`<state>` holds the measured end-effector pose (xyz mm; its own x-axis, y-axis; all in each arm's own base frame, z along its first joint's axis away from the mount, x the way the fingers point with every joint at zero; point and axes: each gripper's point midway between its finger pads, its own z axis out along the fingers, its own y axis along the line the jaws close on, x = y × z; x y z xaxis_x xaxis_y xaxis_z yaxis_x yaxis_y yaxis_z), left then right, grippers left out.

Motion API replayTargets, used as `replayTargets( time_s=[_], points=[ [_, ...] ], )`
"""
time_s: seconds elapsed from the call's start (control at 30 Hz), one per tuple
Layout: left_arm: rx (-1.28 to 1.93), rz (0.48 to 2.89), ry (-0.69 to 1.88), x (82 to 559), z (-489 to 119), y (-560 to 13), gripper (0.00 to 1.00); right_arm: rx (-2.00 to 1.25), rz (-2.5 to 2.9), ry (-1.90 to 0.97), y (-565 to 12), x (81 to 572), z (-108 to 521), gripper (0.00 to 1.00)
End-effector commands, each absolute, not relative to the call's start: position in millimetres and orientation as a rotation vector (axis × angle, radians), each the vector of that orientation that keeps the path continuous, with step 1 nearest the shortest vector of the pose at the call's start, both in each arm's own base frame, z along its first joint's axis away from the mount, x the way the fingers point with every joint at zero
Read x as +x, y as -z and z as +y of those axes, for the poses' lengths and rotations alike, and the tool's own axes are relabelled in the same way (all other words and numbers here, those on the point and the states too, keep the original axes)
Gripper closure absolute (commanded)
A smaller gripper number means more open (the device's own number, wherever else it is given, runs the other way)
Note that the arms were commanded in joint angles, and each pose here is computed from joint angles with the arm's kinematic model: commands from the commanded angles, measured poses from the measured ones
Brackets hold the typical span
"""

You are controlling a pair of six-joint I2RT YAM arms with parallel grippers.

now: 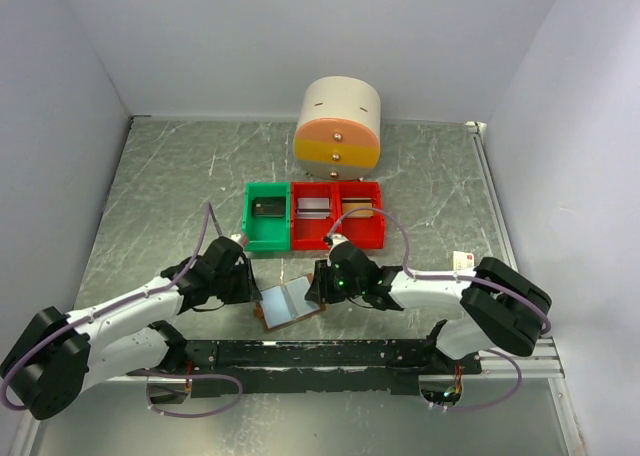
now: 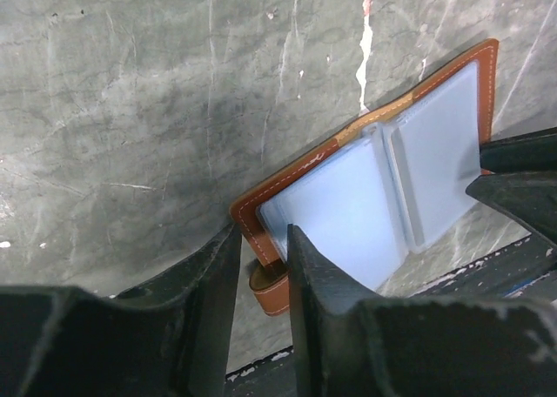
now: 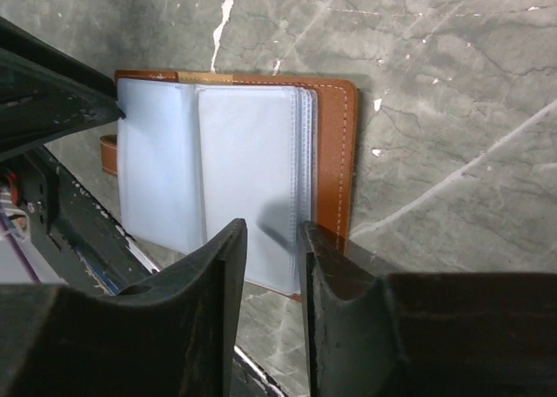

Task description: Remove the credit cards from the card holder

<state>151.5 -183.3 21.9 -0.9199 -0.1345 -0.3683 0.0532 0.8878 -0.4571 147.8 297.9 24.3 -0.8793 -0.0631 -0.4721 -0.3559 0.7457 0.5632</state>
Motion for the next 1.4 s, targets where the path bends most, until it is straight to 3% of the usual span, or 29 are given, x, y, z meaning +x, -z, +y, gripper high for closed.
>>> replayTargets(
  time_s=[0.0, 0.23, 0.47, 0.63, 1.0, 1.37],
  points=[
    [0.004, 2.623, 0.768, 154.0, -201.2, -32.0, 0.63, -0.317, 2.492, -1.018, -28.2, 145.6, 307.8, 0.71],
    [-0.001, 2.625, 0.768, 151.9, -200.8, -28.9, 0.65, -0.34, 2.401, -1.199, -55.4, 142.7, 330.1, 0.78],
    [-0.01, 2.62, 0.755, 151.9, -198.1, -28.7, 0.66, -0.404, 2.368, -1.257, -67.2, 138.0, 341.3, 0.96],
    [-0.01, 2.62, 0.754, 151.9, -198.3, -28.6, 0.66, -0.421, 2.346, -1.289, -74.1, 135.7, 347.8, 1.0],
    [-0.012, 2.611, 0.754, 153.9, -198.8, -32.4, 0.68, -0.402, 2.394, -1.18, -65.7, 139.8, 341.5, 0.78],
    [-0.011, 2.605, 0.765, 155.0, -200.8, -35.0, 0.68, -0.457, 2.35, -1.255, -80.7, 131.2, 350.1, 0.67]
  ],
)
